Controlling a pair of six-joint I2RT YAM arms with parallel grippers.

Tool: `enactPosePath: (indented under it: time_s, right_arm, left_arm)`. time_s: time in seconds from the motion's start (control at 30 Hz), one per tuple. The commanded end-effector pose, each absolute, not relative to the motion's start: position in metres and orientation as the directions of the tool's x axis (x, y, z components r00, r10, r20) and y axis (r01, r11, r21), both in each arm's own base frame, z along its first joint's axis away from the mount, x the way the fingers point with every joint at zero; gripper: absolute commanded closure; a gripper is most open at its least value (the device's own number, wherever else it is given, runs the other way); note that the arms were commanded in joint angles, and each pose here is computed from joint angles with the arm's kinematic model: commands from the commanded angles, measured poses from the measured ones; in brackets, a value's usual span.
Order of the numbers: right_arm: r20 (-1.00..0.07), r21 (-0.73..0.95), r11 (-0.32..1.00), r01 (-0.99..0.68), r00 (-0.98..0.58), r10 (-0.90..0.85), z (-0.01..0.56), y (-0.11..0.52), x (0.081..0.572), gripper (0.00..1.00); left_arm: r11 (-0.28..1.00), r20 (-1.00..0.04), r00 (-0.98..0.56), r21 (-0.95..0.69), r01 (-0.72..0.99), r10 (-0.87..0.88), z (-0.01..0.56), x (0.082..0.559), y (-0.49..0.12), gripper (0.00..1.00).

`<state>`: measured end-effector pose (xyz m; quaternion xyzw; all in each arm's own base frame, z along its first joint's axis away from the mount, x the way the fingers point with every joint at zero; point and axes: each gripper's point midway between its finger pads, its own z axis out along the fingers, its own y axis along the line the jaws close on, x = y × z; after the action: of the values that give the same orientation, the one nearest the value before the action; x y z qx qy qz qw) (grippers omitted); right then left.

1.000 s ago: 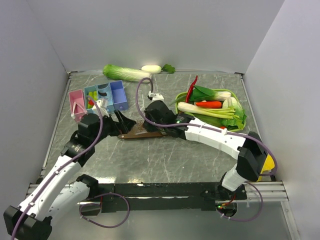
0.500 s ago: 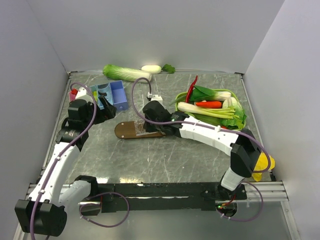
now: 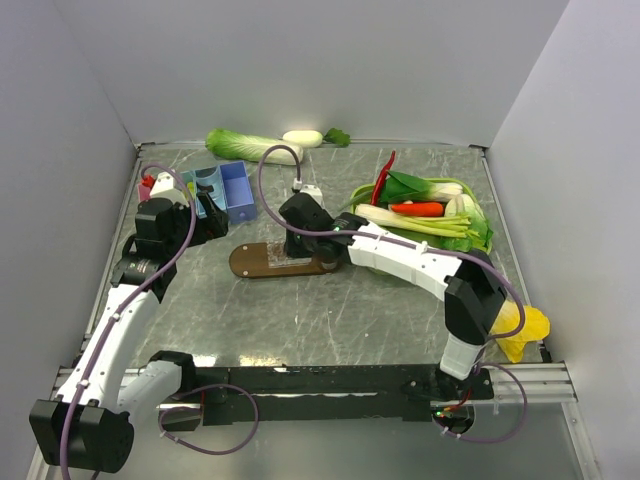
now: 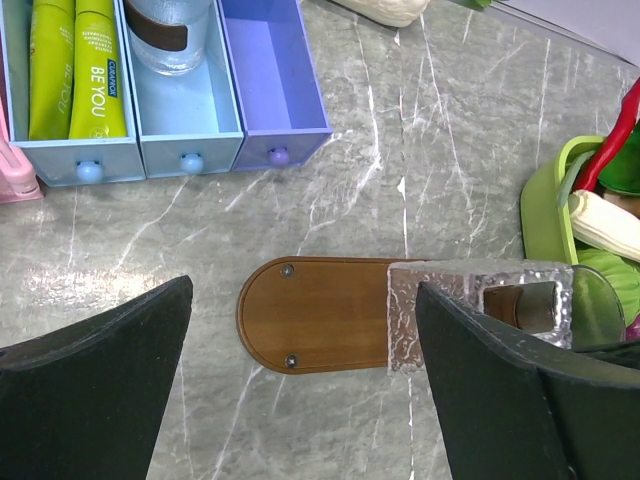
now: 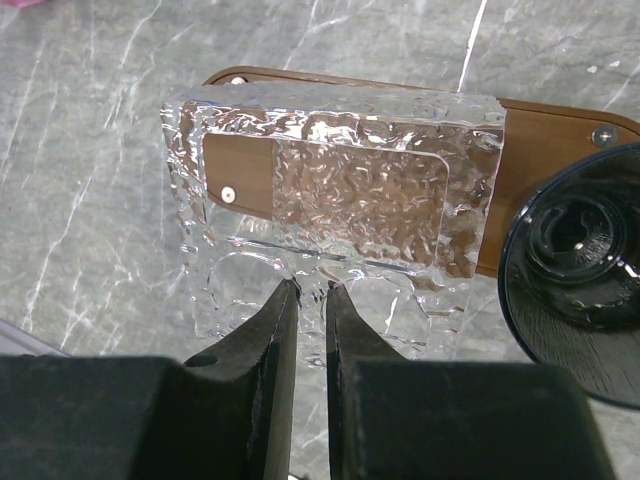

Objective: Prepare toiletry sets of a toothbrush and toothpaste on the tray
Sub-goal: Place the toothpaste holder on the tray.

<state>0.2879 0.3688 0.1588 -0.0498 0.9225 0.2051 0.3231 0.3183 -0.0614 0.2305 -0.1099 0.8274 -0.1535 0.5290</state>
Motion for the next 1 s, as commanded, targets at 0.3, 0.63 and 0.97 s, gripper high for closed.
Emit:
enactPosePath:
  time_s: [0.3,0.63,0.97]
  right_arm:
    - [-0.605,0.343,0.925,-0.164,-0.792,0.084,0.159,0.373,0.305,1.0]
    - [-0.588,0.34,0.927,-0.158,-0.805,0.079,0.15,0.379,0.307,1.0]
    - [-0.584,0.334,0.932,-0.138,-0.807,0.089,0.144,0.378,0.309,1.0]
  left_arm:
    - [0.936,-0.86,-0.392,-0.352,-0.01,-0.327,0.238,0.321,-0.058,0.03]
    - [0.936,-0.859,-0.394,-0.352,-0.006,-0.325,0.238,0.321,-0.059,0.03]
    - [0.935,-0.857,-0.399,-0.353,-0.002,-0.325,0.236,0.32,-0.06,0.03]
